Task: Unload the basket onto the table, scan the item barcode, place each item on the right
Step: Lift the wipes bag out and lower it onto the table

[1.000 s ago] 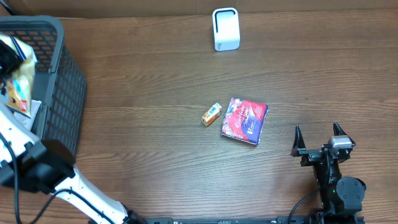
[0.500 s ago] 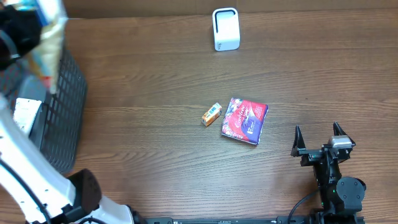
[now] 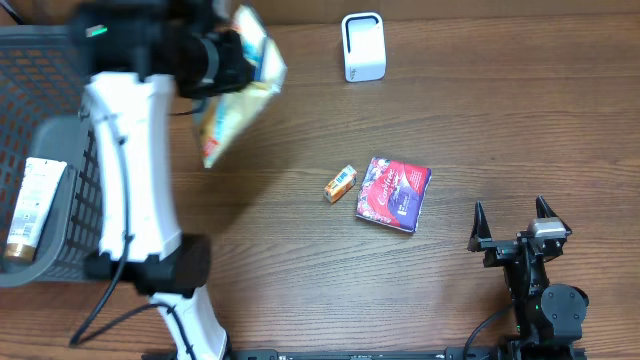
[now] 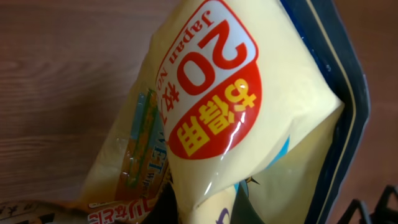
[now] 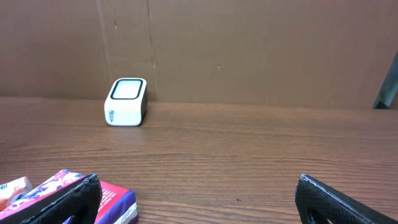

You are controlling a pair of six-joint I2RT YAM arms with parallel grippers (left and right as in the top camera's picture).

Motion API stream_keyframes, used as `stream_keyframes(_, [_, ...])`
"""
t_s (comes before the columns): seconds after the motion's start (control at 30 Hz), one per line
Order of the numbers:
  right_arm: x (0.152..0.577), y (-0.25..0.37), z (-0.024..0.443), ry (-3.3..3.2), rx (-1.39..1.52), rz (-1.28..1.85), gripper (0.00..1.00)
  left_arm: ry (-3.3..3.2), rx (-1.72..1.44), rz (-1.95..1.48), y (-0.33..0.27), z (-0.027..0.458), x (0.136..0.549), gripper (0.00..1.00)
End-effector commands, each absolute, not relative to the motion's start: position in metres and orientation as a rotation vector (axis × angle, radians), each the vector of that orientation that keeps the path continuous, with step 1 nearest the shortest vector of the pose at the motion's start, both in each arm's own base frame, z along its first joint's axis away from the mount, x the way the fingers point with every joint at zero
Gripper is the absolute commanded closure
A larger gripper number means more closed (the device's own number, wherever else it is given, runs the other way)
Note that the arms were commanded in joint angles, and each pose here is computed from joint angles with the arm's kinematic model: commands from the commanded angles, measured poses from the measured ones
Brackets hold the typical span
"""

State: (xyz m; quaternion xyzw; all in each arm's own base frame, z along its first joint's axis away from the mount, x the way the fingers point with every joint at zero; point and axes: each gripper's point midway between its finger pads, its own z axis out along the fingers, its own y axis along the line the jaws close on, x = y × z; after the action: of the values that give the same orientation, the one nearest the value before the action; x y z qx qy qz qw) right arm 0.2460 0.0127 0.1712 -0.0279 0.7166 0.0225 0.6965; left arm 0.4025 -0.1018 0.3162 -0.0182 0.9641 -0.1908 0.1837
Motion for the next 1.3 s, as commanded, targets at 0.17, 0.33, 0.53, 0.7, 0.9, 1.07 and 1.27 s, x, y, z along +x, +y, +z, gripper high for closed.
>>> stream_keyframes(0.17, [0.246, 0.013, 0.170, 1.592, -0.062, 0.049, 0.00, 3.033, 0.116, -0.315, -0.153, 0.205, 0.407, 0.95])
stream_keyframes(0.33, [0.246, 0.013, 0.170, 1.592, -0.062, 0.049, 0.00, 3.187, 0.056, -0.150, -0.155, 0.144, 0.407, 0.96])
stream_keyframes(0.53, [0.246, 0.013, 0.170, 1.592, -0.062, 0.049, 0.00, 3.314, 0.022, -0.096, -0.156, 0.093, 0.405, 0.95])
stream_keyframes(0.7, [0.246, 0.013, 0.170, 1.592, -0.062, 0.048, 0.00, 3.328, 0.063, -0.118, -0.158, 0.089, 0.404, 0.21])
stream_keyframes(0.9, [0.246, 0.013, 0.170, 1.592, -0.062, 0.049, 0.00, 3.303, 0.080, -0.222, -0.163, 0.101, 0.405, 0.11])
stream_keyframes(1.07, [0.246, 0.013, 0.170, 1.592, -0.062, 0.049, 0.00, 3.214, 0.112, -0.407, -0.175, 0.134, 0.412, 0.13])
stream_keyframes(1.27, [0.246, 0.013, 0.170, 1.592, -0.062, 0.049, 0.00, 3.062, 0.140, -0.424, -0.174, 0.186, 0.417, 0.49])
